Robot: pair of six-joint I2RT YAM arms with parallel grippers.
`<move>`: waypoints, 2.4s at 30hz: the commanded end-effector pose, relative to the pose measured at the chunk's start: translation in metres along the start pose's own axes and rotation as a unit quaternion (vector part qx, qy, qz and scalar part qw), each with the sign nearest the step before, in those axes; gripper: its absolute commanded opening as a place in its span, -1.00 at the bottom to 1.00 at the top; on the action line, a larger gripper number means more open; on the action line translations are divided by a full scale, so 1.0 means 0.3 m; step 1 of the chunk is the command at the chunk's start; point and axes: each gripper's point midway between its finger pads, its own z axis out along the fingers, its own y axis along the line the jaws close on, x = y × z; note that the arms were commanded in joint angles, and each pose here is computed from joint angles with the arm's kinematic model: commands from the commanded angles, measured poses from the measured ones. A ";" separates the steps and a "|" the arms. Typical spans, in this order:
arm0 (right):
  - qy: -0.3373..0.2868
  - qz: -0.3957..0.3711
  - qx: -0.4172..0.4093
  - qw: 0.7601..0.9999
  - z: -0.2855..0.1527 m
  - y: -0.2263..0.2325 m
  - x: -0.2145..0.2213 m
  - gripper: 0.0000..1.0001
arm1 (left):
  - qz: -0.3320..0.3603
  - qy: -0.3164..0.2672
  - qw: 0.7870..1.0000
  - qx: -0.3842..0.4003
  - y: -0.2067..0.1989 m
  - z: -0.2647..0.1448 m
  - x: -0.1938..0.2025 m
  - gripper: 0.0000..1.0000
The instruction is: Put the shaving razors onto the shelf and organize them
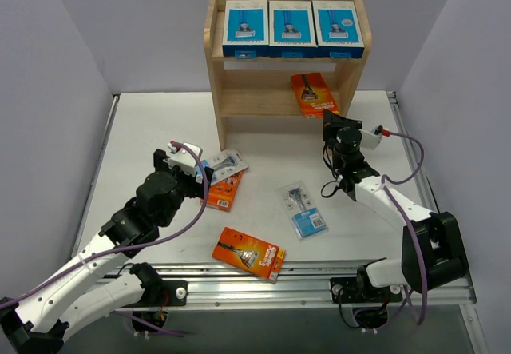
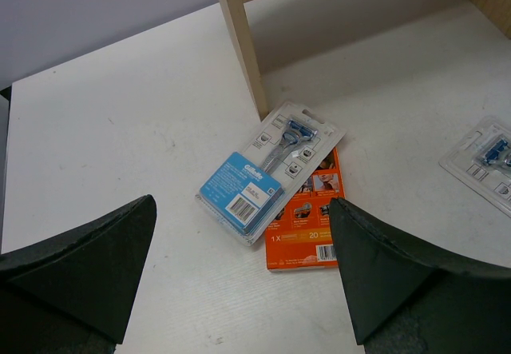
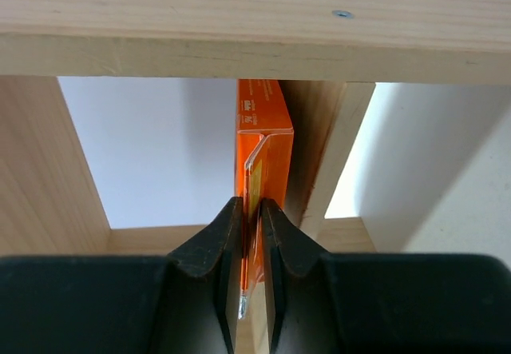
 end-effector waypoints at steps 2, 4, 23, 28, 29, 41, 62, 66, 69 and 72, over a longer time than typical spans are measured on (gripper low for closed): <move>-0.065 0.044 -0.040 0.996 -0.042 0.123 -0.063 -1.00 | -0.013 -0.025 1.000 0.008 -0.014 0.005 -0.047 0.97; -0.077 0.040 -0.037 0.996 -0.047 0.130 -0.067 -1.00 | -0.012 -0.023 1.000 0.009 -0.015 0.007 -0.043 0.97; -0.144 0.049 -0.016 0.988 -0.015 0.066 -0.074 -1.00 | -0.011 -0.016 1.000 0.013 -0.028 0.018 -0.031 0.97; -0.152 0.053 -0.011 0.987 -0.001 0.050 -0.075 -1.00 | -0.009 -0.014 1.000 0.013 -0.030 0.022 -0.027 0.97; -0.153 0.053 -0.009 0.987 0.003 0.044 -0.072 -1.00 | -0.009 -0.014 1.000 0.013 -0.031 0.023 -0.025 0.97; -0.158 0.051 -0.005 0.986 0.035 0.041 -0.062 -1.00 | -0.007 -0.009 1.000 0.014 -0.037 0.033 -0.020 0.97; -0.164 0.048 0.004 0.985 0.050 0.009 -0.091 -1.00 | -0.006 -0.009 1.000 0.013 -0.035 0.033 -0.021 0.97; -0.159 0.047 0.004 0.986 0.056 0.010 -0.085 -1.00 | -0.005 -0.009 1.000 0.013 -0.035 0.033 -0.021 0.97; -0.159 0.047 0.004 0.986 0.057 0.007 -0.086 -1.00 | -0.005 -0.008 1.000 0.012 -0.034 0.033 -0.018 0.97; -0.158 0.047 0.004 0.986 0.061 0.005 -0.087 -1.00 | -0.006 -0.009 1.000 0.012 -0.034 0.033 -0.021 0.97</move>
